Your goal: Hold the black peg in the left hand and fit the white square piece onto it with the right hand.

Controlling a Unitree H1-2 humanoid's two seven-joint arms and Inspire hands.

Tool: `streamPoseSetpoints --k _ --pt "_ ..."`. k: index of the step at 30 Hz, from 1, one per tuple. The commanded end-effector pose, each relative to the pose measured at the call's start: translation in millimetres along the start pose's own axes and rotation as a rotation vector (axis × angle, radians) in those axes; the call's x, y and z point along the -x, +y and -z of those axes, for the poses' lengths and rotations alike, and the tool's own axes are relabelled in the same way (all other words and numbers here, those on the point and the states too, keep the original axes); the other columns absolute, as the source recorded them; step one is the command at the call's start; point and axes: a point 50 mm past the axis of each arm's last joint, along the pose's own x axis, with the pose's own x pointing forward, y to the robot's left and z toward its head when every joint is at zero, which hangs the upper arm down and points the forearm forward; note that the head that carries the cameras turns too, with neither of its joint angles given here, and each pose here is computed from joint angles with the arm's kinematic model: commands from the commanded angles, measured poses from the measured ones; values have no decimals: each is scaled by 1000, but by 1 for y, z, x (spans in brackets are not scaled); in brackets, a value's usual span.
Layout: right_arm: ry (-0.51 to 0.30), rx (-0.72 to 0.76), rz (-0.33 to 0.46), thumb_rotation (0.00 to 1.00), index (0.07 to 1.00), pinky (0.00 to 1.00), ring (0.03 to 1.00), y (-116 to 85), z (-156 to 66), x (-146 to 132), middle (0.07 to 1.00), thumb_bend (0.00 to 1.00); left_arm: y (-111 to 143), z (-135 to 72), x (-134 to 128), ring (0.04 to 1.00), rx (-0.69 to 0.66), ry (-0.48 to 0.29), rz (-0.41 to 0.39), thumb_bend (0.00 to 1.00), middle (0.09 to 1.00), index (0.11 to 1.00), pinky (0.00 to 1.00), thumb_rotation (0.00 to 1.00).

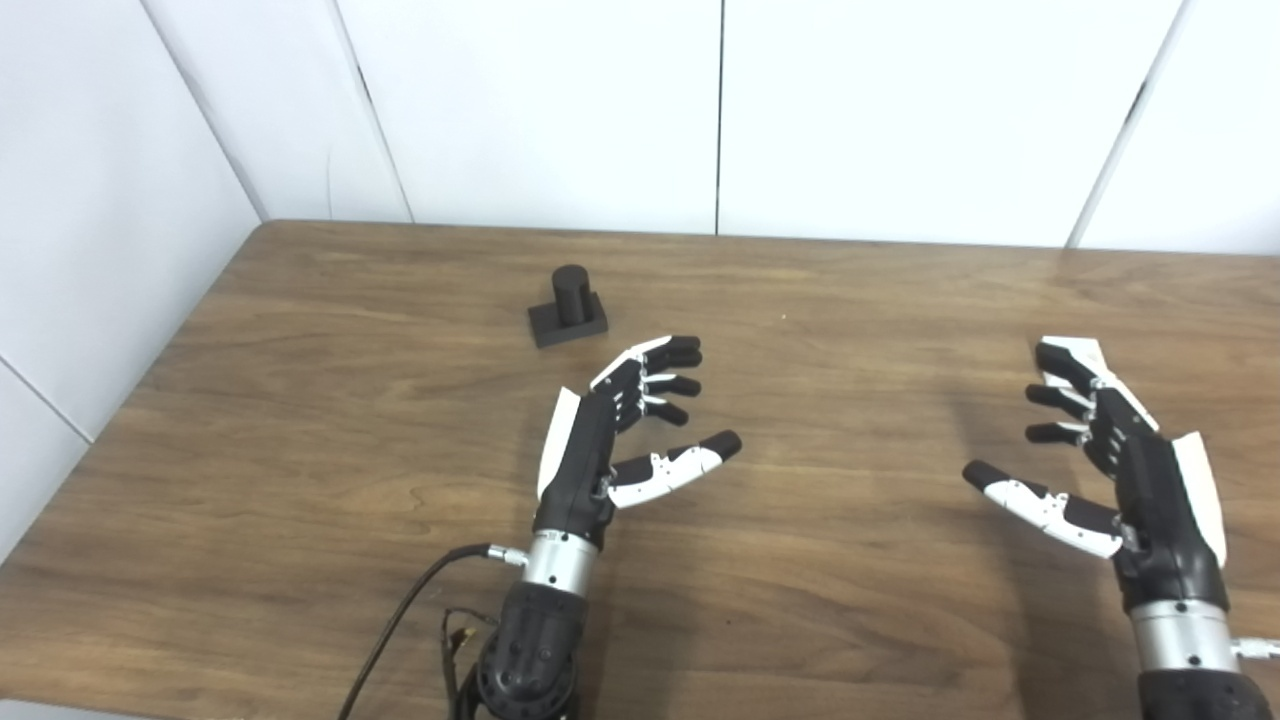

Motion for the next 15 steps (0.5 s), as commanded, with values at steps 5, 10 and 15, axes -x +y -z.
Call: streamPoseSetpoints --k 5,10,15 --pt "-74 -4 7 80 824 647 779 -4 -20 -8 857 617 20 -25 -18 633 -147 -51 27 748 719 696 521 192" --pt "-71 2 9 72 818 623 769 -4 -20 -8 844 620 33 -37 -25 633 -217 -38 1 783 714 679 518 185" --pt "-65 3 10 75 815 625 762 -4 -18 -8 839 620 47 -46 -31 671 -262 -45 -22 790 727 679 556 176"
